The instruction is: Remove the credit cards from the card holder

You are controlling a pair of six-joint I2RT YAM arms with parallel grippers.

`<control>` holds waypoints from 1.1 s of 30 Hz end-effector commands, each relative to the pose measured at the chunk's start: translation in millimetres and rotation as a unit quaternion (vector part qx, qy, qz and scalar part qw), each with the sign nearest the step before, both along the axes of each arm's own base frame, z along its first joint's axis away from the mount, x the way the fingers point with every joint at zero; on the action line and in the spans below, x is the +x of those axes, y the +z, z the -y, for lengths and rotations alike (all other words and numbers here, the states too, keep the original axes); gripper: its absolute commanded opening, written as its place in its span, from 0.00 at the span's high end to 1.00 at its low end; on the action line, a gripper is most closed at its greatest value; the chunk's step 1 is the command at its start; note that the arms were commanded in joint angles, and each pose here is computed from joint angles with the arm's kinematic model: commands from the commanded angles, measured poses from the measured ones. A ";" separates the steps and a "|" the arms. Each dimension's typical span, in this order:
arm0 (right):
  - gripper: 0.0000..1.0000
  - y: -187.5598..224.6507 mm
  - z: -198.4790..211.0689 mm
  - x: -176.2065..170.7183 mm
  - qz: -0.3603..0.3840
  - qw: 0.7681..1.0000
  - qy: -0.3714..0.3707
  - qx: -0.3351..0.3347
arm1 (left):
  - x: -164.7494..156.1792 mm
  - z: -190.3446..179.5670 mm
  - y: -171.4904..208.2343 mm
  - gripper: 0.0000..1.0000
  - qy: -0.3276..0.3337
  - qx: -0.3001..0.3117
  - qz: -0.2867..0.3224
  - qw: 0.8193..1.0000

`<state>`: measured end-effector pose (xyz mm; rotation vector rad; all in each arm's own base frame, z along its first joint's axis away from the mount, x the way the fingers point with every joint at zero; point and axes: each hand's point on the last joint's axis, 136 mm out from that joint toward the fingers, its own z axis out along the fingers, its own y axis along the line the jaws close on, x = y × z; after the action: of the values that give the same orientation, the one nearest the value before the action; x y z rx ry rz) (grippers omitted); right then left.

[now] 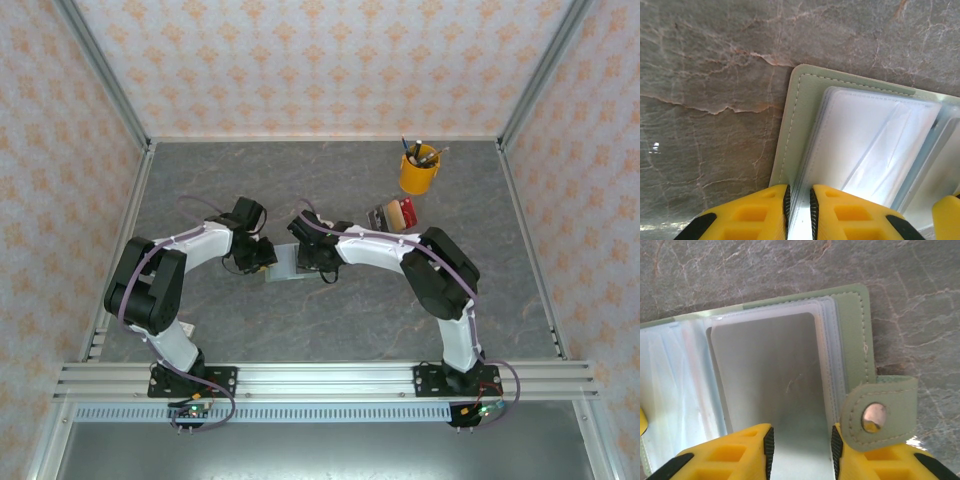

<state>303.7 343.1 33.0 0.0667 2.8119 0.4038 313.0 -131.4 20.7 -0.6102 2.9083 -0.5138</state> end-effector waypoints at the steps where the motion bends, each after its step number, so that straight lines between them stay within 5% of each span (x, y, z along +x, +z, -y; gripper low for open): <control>1: 0.62 -6.6 -13.8 -2.7 -0.023 0.999 0.017 0.026 | -9.4 -2.8 -12.1 0.79 -0.013 0.016 -0.019 1.000; 23: 0.60 54.3 -53.6 5.0 -0.034 0.955 0.044 0.293 | -10.2 -1.9 -9.9 0.82 -0.019 0.014 -0.018 1.000; 29: 0.60 66.1 -58.1 3.3 -0.028 0.947 0.054 0.317 | -10.2 -2.4 -9.6 0.82 -0.020 0.016 -0.018 1.000; 33: 0.60 53.9 -39.7 7.5 -0.016 0.965 0.028 0.262 | -9.5 -2.7 -8.6 0.83 -0.019 0.017 -0.017 1.000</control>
<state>307.1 392.9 74.5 0.0994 2.6962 1.2221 314.5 -131.4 21.3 -0.5736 2.9063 -0.5130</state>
